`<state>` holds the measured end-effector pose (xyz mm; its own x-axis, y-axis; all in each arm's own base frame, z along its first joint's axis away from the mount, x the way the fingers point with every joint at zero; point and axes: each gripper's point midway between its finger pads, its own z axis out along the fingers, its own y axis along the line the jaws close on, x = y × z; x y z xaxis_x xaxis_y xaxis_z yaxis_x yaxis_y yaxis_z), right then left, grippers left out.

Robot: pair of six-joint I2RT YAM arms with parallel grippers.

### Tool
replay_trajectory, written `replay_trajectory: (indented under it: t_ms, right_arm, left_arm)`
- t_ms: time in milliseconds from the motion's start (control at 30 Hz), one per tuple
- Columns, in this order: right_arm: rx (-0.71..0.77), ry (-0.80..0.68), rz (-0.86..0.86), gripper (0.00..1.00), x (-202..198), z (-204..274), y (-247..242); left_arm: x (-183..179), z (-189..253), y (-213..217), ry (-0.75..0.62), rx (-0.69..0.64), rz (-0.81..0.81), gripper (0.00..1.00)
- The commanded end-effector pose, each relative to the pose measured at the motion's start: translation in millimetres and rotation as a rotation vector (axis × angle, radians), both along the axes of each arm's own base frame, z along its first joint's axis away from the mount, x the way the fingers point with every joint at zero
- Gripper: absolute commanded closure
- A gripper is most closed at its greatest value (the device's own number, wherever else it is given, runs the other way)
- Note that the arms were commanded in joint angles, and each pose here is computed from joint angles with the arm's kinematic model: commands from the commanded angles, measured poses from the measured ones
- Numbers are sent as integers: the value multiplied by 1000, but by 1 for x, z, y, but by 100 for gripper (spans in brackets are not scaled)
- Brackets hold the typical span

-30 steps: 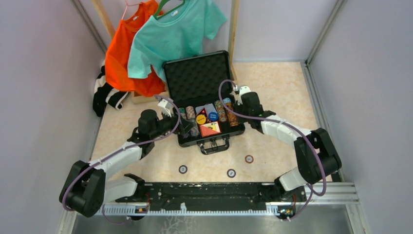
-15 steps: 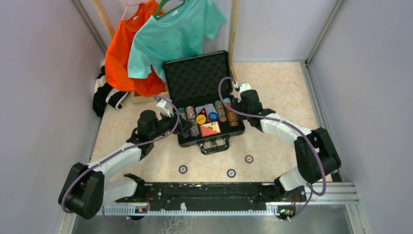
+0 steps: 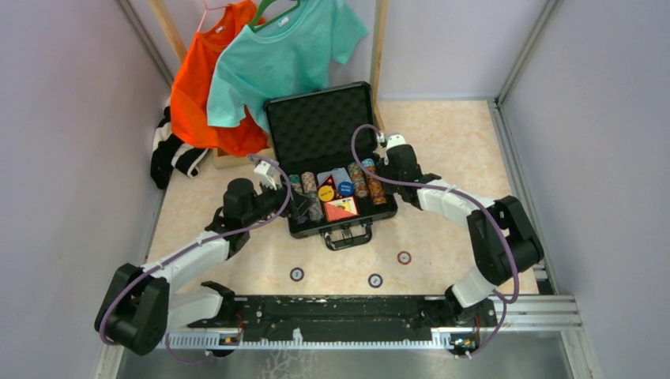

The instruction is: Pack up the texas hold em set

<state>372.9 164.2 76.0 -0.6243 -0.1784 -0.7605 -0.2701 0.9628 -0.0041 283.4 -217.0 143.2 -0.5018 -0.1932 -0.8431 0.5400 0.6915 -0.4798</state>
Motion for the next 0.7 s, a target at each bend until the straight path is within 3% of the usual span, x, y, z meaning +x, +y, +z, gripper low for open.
replay_trajectory:
  t_ms: [0,167,333,667]
  right_arm:
    - [16,-50,-6,87,10,15,1]
    - [5,-35,-31,89,13,10,-6]
    - [5,-30,-50,71,18,6,-11]
    - [-9,-11,-46,70,19,-5,-13]
  left_arm:
    - [-2,2,-3,-11,-5,-16,19]
    - [-2,4,-2,-16,-7,-11,19]
    - [-2,5,-1,-22,-6,-6,19]
    - [-2,3,-2,-15,-3,-10,18]
